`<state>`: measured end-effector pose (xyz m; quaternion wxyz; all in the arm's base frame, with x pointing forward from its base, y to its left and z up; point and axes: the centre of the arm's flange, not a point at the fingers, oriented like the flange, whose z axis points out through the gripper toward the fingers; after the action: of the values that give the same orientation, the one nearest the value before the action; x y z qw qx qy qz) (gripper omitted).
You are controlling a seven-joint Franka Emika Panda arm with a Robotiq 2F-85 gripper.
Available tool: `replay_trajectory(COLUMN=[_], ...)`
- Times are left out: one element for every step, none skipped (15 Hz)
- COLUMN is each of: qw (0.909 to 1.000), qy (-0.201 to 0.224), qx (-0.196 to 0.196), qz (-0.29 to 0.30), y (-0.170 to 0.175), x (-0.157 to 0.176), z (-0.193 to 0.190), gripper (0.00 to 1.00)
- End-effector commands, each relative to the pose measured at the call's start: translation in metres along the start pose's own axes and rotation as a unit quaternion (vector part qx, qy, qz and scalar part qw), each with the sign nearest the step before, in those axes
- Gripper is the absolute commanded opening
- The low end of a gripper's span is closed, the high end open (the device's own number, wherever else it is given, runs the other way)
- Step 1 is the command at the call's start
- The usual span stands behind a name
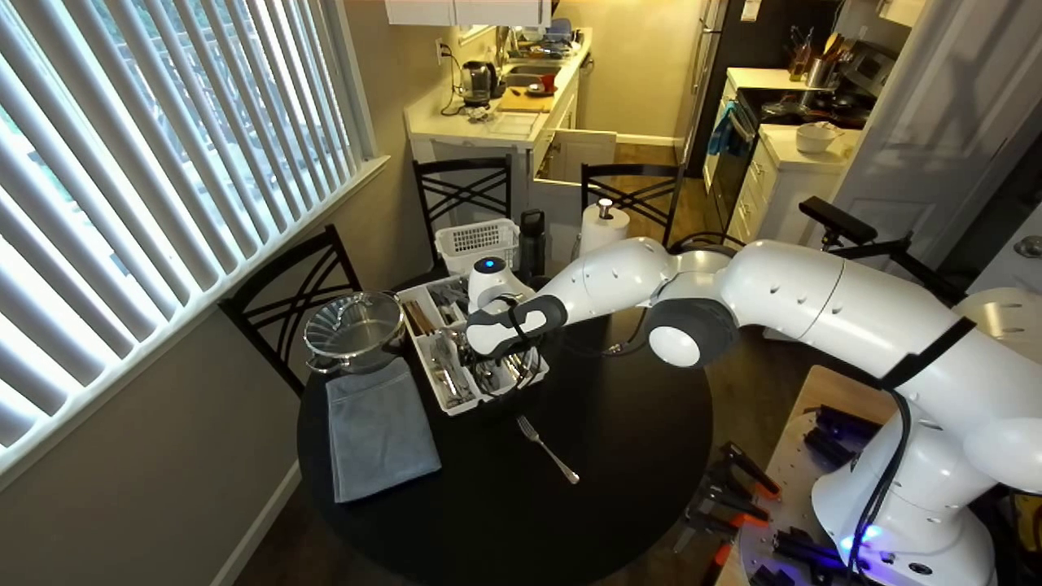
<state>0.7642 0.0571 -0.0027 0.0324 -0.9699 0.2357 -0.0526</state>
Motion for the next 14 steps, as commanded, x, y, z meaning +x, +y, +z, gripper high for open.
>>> replay_trajectory(qw=[0.9998, 0.9998, 0.9998, 0.9998, 0.9997, 0.9996, 0.9995, 0.9995, 0.9995, 0.9996, 0.9997, 0.9997, 0.9996, 0.9994], qy=[-0.017, -0.017, -0.018, -0.02, -0.022, -0.024, -0.024, -0.023, -0.019, -0.014, -0.003, 0.005, 0.016, 0.024], qx=[0.004, 0.004, 0.003, 0.002, -0.001, -0.005, -0.008, -0.009, -0.009, -0.01, -0.011, -0.011, -0.014, -0.017], qz=[-0.005, -0.005, -0.007, -0.007, -0.01, -0.016, -0.019, -0.022, -0.023, -0.023, -0.022, -0.02, -0.019, -0.018], y=[-0.006, -0.007, -0.008, -0.008, -0.009, -0.012, -0.014, -0.016, -0.017, -0.017, -0.014, -0.012, -0.008, -0.006], x=[0.006, 0.005, 0.004, 0.002, 0.0, -0.001, -0.002, -0.003, -0.003, -0.004, -0.005, -0.007, -0.01, -0.011], z=[0.019, 0.018, 0.019, 0.02, 0.021, 0.022, 0.021, 0.02, 0.017, 0.012, 0.003, -0.005, -0.016, -0.024], gripper=[0.47, 0.39, 0.33, 0.27, 0.19, 0.14, 0.07, 0.03, 0.01, 0.0, 0.04, 0.04, 0.04, 0.04])
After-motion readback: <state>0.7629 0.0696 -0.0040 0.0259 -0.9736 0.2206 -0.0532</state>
